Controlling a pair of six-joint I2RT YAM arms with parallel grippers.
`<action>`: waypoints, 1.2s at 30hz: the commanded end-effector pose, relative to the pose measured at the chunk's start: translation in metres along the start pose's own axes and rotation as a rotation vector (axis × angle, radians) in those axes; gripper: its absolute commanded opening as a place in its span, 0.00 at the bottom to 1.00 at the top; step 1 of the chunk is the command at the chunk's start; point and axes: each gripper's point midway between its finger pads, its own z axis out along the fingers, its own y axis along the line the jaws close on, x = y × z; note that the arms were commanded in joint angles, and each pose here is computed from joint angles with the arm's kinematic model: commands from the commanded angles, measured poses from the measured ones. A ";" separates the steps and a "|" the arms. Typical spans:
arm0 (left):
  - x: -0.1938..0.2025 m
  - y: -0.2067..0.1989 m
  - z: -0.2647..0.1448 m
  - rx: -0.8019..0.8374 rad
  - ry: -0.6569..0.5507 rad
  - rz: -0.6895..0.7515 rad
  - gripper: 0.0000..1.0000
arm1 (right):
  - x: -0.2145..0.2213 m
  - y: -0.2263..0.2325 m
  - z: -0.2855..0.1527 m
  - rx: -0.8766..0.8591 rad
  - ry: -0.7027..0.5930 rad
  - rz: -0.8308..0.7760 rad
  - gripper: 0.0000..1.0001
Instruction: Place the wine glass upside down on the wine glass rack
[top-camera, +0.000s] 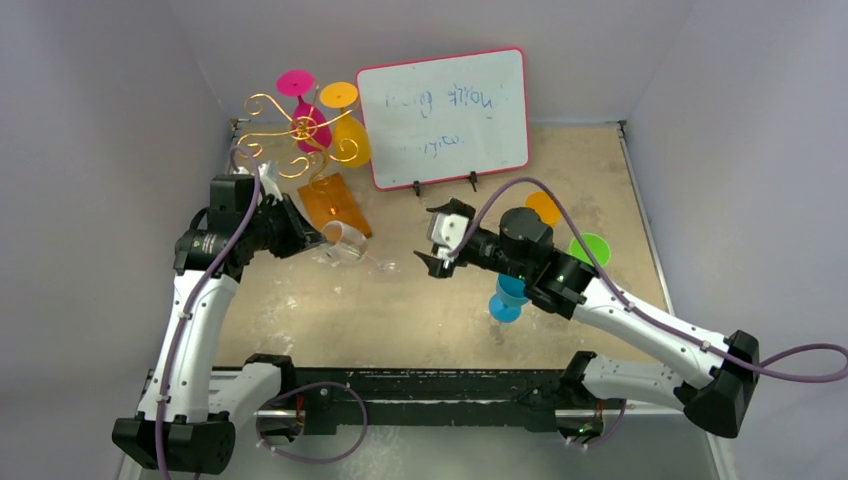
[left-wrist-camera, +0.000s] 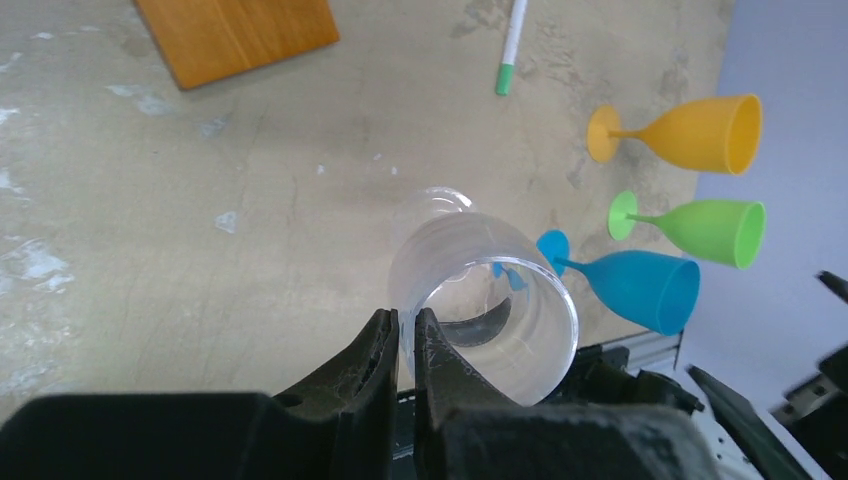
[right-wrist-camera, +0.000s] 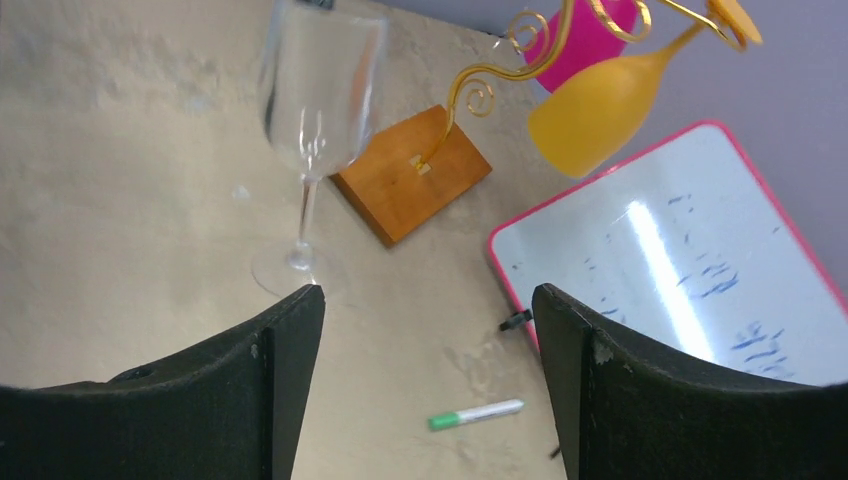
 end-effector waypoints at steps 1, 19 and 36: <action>-0.007 -0.047 -0.018 0.223 -0.015 0.073 0.00 | 0.000 0.022 -0.004 -0.115 -0.072 -0.381 0.80; 0.003 -0.080 -0.034 0.390 0.030 0.082 0.00 | 0.089 0.070 -0.001 -0.303 0.142 -0.872 0.53; 0.008 -0.088 -0.038 0.432 0.046 0.083 0.00 | 0.076 0.066 0.003 -0.270 0.095 -0.960 0.03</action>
